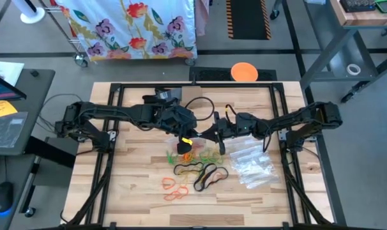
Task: Sort rubber bands
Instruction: Close the transparent zip bag
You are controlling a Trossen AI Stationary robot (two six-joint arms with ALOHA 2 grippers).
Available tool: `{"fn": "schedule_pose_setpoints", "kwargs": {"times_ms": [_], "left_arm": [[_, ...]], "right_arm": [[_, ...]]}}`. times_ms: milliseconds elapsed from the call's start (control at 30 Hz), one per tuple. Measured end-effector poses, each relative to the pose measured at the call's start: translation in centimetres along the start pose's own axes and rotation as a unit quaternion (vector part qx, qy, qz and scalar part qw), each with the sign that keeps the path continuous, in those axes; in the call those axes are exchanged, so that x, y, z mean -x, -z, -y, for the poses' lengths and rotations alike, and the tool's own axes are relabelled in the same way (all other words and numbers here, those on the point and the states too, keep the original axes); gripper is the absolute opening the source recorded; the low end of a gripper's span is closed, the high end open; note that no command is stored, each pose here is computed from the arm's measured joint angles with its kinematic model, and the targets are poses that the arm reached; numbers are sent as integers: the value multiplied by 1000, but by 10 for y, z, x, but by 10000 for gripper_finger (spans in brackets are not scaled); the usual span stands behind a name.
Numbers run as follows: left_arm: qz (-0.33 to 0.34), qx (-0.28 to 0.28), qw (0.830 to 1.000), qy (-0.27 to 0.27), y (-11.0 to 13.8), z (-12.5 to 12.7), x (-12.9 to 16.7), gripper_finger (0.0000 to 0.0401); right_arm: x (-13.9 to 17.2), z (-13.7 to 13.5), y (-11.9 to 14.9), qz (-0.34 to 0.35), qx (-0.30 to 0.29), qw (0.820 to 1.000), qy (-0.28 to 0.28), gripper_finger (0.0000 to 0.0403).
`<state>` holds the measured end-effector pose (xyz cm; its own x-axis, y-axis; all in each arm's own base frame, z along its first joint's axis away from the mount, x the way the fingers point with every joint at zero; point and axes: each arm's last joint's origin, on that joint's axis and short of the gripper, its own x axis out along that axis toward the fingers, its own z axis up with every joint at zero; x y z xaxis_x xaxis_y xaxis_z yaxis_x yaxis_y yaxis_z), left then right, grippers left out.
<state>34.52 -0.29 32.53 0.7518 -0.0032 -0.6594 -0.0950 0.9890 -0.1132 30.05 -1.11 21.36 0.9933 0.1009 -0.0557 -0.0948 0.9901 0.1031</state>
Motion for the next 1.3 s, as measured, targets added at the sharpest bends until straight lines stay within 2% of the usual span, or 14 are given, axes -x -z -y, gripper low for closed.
{"fn": "schedule_pose_setpoints", "kwargs": {"times_ms": [67,333,1000,1300], "left_arm": [[1,0,1000,0,0,0,0,8],[-1,0,1000,-1,0,0,0,8],[-25,7,1000,-11,5,-1,1,8],[-27,7,1000,-9,5,-1,1,8]], "right_arm": [[0,-1,0,2,1,1000,-1,5],[-1,-8,-1,8,14,1000,-13,1],[-1,-4,-1,9,23,999,38,0],[-1,-5,-1,9,23,999,40,0]]}}
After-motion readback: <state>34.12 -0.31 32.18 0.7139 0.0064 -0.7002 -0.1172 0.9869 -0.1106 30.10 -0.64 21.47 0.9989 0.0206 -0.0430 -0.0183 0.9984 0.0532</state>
